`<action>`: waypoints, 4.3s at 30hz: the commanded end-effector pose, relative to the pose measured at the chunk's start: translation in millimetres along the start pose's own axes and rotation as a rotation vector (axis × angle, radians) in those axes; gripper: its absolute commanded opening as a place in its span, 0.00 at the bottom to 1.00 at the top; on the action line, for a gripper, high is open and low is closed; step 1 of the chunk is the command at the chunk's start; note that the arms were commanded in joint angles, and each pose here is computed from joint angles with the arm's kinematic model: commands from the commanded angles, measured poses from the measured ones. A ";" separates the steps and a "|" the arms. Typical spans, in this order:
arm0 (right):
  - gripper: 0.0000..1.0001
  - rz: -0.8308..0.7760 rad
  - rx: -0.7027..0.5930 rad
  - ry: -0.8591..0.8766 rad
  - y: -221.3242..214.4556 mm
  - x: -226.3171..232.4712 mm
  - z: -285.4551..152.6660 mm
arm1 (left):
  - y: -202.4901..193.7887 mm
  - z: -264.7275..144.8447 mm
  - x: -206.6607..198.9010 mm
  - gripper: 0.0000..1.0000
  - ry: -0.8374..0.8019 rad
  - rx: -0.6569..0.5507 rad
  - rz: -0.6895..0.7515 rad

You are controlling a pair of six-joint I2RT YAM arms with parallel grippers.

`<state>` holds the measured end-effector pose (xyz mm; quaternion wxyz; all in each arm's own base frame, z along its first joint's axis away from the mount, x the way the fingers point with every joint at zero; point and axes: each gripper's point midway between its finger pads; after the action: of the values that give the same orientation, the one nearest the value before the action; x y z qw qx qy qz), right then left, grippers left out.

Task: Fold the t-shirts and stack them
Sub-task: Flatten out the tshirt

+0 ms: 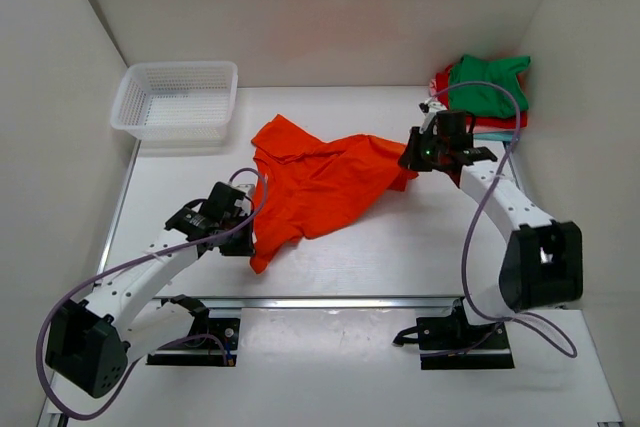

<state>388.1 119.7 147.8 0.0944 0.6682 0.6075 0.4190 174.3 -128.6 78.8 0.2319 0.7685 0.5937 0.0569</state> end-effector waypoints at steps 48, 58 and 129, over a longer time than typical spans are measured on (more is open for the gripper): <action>0.42 0.267 0.020 -0.188 -8.1 -107.6 71.4 | 5.4 -3.5 -1.9 0.00 -0.035 -0.036 0.003; 0.29 0.263 0.027 -0.148 0.9 -105.0 88.1 | 5.8 -4.5 -3.0 0.00 -0.036 -0.038 0.005; 0.44 0.462 -0.062 0.152 -81.8 -38.1 -61.2 | 27.2 -50.2 -14.5 0.00 -0.116 -0.192 -0.034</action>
<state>284.7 78.2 99.0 -0.0318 0.7749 0.4281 0.4639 173.2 -128.4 122.3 0.3157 0.7366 0.5949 0.0621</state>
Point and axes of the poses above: each gripper's point midway between its finger pads, its own z axis out along the fingers, its own x axis along the line the jaws close on, y = z × x, and after that the axes turned 10 degrees about z, right-handed
